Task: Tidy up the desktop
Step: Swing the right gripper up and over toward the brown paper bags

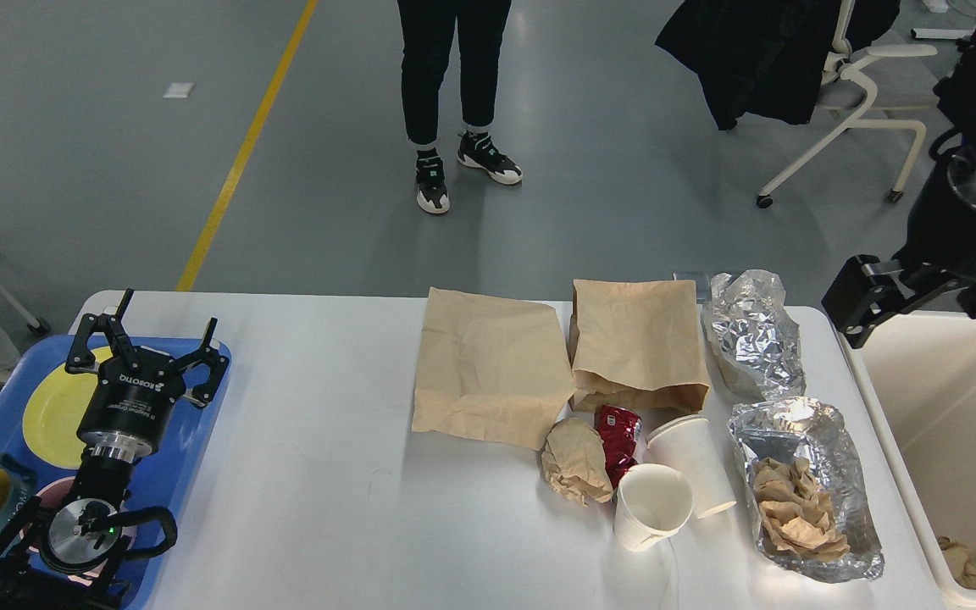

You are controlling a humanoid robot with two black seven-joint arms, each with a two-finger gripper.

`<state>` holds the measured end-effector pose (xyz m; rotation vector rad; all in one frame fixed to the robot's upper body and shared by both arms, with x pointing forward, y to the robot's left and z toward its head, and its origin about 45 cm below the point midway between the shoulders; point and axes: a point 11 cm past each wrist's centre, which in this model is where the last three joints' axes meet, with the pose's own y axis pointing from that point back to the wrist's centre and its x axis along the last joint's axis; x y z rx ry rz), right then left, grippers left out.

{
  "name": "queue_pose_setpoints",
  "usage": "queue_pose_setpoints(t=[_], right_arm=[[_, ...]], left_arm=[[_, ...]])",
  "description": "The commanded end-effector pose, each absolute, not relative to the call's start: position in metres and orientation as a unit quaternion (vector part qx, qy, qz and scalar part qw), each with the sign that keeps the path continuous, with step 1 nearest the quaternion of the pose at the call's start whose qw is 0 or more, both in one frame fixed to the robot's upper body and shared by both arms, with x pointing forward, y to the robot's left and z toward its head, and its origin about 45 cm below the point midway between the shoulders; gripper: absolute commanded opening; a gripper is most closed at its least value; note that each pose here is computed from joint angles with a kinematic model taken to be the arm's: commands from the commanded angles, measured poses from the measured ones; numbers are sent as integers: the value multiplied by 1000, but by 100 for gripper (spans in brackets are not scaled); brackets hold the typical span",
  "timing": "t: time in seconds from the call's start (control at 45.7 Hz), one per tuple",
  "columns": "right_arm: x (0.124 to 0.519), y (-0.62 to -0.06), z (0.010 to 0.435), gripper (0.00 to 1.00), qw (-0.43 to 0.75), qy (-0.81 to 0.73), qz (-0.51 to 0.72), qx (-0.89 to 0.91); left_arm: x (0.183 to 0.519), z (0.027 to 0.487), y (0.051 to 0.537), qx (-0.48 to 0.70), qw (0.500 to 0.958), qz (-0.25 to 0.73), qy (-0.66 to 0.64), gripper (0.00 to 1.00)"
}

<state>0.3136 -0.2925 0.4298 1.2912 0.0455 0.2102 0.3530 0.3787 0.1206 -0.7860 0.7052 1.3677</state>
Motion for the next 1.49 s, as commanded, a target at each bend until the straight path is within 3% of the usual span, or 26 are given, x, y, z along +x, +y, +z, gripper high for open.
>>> queue_pose_setpoints(t=[0.0,0.307,0.635,0.964,1.117,1.467], right_arm=[[289,-288,448,100,782,4,84,617],[289,-297,447,100,775,-29,60,628],[295,-272,448,100,730,-60,62,678],[360,-249,416,100,700,-98,112,698],[404,-244,380,100,703,-108,125,692],[464,-275,233,100,744,-134,159,635]], left_arm=[[352,120,379,-345,650,602,311,96],[353,120,378,-346,649,601,311,96],[353,120,378,-346,650,601,312,96],[353,120,378,-345,650,601,312,96],[353,120,378,-345,650,601,312,96],[353,120,378,-345,650,601,311,96]])
